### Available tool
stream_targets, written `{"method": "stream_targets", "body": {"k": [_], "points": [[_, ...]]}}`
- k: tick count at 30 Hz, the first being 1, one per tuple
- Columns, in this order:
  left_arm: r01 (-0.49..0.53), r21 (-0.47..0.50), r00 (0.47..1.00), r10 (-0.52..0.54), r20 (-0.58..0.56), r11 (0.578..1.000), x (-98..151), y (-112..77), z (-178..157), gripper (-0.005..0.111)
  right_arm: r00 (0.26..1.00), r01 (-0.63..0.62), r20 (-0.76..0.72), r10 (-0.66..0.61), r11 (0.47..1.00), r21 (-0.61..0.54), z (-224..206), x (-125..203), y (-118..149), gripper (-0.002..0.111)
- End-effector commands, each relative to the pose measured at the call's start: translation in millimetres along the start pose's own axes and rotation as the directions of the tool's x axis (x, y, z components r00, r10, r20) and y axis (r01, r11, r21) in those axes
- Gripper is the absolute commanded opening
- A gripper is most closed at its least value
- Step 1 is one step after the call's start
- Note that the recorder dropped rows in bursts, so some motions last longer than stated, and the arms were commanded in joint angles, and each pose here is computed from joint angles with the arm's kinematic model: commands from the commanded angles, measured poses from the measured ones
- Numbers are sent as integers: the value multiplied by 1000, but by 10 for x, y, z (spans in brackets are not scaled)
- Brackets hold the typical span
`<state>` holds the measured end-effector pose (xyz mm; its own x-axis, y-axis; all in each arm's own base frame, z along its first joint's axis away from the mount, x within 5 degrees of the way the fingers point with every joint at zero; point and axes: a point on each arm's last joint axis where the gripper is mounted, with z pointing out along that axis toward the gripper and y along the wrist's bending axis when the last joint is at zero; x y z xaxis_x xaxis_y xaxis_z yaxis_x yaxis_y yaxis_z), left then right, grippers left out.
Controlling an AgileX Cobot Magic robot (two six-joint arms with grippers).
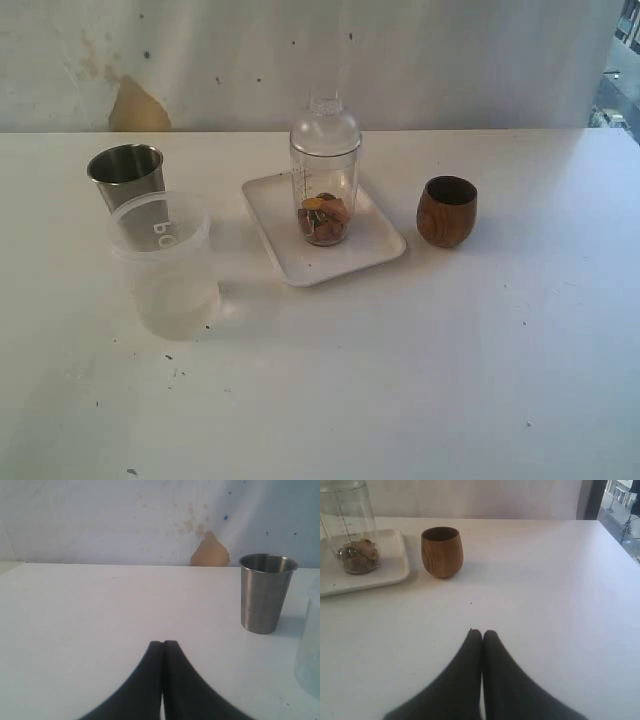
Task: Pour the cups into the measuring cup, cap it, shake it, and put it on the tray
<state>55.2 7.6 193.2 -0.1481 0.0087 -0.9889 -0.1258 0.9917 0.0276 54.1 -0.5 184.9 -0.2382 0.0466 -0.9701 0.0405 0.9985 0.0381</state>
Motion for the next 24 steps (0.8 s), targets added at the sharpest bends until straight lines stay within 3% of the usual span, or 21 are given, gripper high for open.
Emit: {"method": "stream_targets", "body": {"k": [1, 24], "points": [[4, 4, 1000, -4, 0, 1000, 12, -3, 0, 0, 1000, -2, 3, 2, 1000, 9, 1, 12, -6, 0], [4, 4, 1000, -4, 0, 1000, 12, -3, 0, 0, 1000, -13, 3, 13, 1000, 8, 1, 12, -6, 0]]}}
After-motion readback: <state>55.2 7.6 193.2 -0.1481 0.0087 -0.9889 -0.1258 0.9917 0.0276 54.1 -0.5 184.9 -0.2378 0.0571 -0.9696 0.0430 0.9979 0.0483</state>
